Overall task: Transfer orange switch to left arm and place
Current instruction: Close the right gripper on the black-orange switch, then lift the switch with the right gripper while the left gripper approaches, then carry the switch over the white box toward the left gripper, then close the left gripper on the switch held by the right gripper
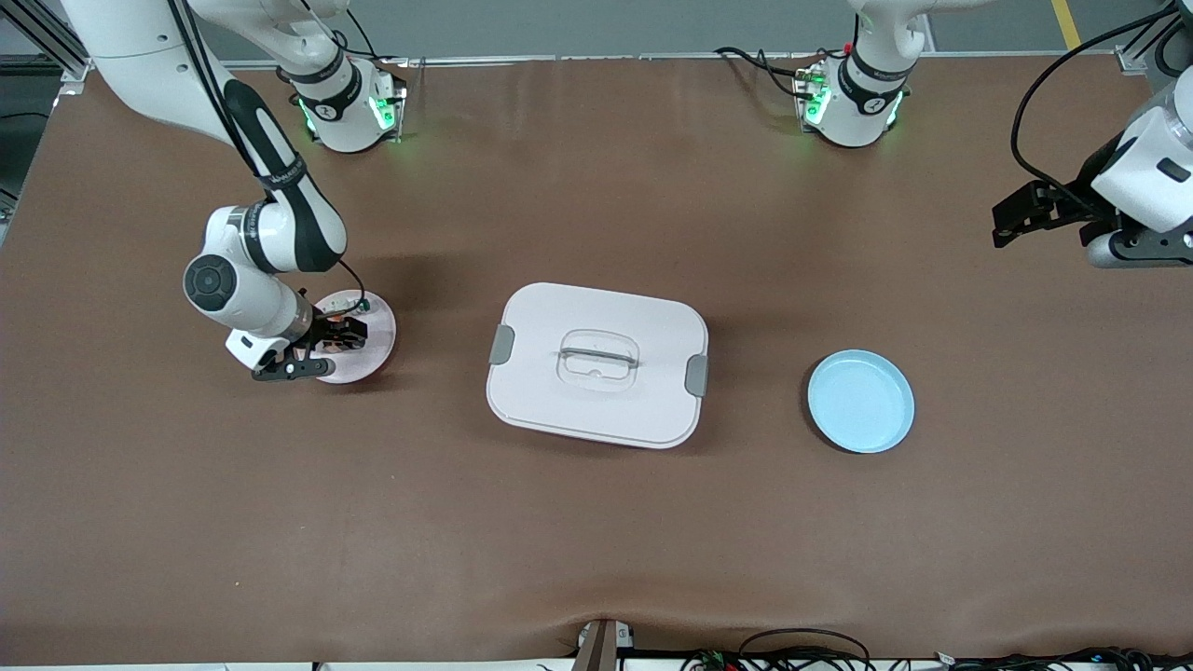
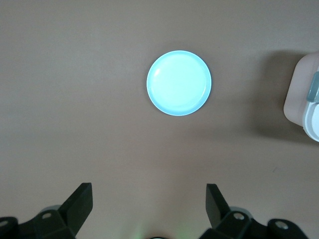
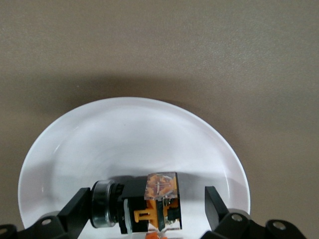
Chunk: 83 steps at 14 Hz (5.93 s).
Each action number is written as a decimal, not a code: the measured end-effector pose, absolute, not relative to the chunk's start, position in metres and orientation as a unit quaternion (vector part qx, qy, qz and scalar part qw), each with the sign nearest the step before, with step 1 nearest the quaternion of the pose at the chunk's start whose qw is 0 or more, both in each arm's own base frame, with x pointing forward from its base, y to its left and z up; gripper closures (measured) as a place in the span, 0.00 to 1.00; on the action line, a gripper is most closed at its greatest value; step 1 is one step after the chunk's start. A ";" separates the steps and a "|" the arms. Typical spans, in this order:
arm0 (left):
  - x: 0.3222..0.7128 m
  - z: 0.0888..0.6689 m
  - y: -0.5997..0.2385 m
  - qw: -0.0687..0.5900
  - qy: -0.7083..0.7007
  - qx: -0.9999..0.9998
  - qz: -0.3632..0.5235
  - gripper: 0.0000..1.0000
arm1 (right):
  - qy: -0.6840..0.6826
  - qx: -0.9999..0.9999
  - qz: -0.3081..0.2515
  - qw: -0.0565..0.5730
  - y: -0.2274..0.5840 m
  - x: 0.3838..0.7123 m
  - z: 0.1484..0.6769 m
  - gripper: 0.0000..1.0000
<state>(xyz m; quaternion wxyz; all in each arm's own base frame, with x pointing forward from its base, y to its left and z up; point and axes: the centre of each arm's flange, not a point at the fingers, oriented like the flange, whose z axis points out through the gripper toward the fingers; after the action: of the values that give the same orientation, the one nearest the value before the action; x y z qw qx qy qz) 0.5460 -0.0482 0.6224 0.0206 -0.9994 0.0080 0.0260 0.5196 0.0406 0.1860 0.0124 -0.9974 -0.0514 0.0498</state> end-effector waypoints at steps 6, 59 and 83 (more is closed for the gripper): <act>0.546 0.622 -0.048 0.021 0.008 -0.999 0.028 0.00 | -0.051 -0.998 0.044 0.011 0.040 0.514 0.174 0.01; 0.569 0.545 -0.239 -0.276 -0.020 -0.961 0.019 0.24 | 0.679 -0.583 0.314 0.317 0.584 0.545 0.495 0.27; 0.557 0.541 -0.245 -0.265 0.005 -0.963 0.058 0.60 | 0.657 -0.605 0.305 0.330 0.592 0.538 0.496 0.00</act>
<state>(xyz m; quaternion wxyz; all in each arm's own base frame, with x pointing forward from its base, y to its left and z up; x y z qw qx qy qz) 0.5567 -0.2449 0.5407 -0.2649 -0.9625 0.0047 0.0584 0.5379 0.5920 0.4965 0.3296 -0.6053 0.6573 0.3050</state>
